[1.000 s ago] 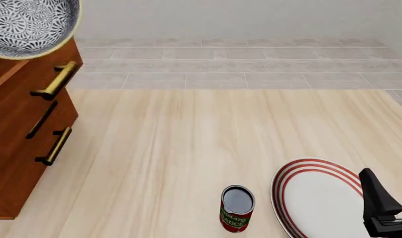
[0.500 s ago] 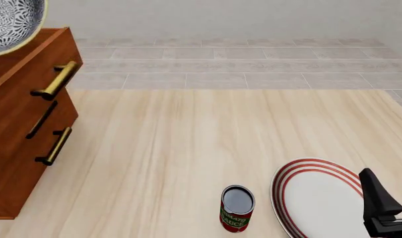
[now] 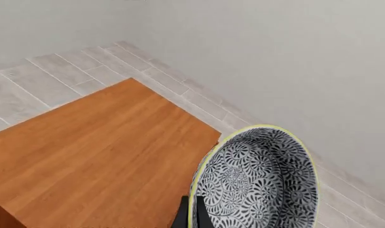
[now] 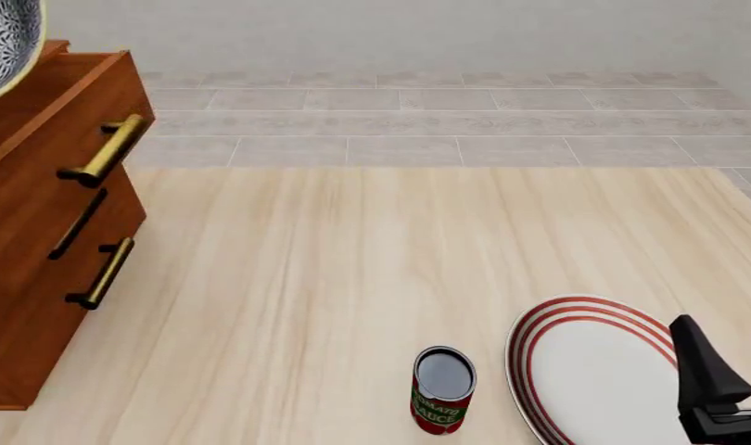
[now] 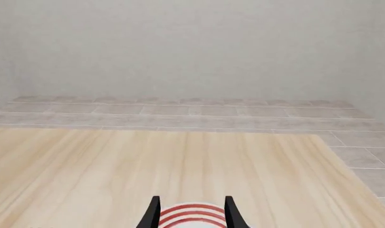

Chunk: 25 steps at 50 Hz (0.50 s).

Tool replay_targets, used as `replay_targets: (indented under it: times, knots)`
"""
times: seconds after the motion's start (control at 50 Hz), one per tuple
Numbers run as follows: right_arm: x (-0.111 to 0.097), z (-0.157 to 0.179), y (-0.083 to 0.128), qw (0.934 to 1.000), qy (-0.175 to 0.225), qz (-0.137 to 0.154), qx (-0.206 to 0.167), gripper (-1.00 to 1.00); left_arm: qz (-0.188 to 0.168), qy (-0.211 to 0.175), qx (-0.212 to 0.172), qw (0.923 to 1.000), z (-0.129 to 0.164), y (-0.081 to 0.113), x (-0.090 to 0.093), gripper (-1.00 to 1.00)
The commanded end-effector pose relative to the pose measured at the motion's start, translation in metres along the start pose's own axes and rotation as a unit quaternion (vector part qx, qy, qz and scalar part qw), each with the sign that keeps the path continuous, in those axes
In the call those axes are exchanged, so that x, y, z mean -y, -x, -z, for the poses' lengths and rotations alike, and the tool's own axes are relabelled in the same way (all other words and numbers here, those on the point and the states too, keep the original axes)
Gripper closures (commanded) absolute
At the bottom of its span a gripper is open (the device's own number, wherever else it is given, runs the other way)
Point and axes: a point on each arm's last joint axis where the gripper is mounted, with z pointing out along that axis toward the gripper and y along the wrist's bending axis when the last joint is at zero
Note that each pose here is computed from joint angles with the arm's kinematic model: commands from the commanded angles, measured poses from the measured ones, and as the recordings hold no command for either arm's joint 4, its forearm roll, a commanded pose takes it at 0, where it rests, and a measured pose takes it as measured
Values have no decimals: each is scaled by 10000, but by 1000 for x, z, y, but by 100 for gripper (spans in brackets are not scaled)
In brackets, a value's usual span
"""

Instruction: Put the bowl on top of the cabinet.

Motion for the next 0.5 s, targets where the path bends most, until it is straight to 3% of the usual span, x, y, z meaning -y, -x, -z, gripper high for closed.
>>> replay_targets:
  times: [0.02, 0.5]
  knots:
    - [0, 0, -1, 10000, 32, -31, -8, -100, 160, 134, 121, 9997, -1, 4, -5, 100]
    - [0, 0, -2, 10000, 31, -19, -21, -100, 428, 703, 198, 9964, -9, 1, -28, 100]
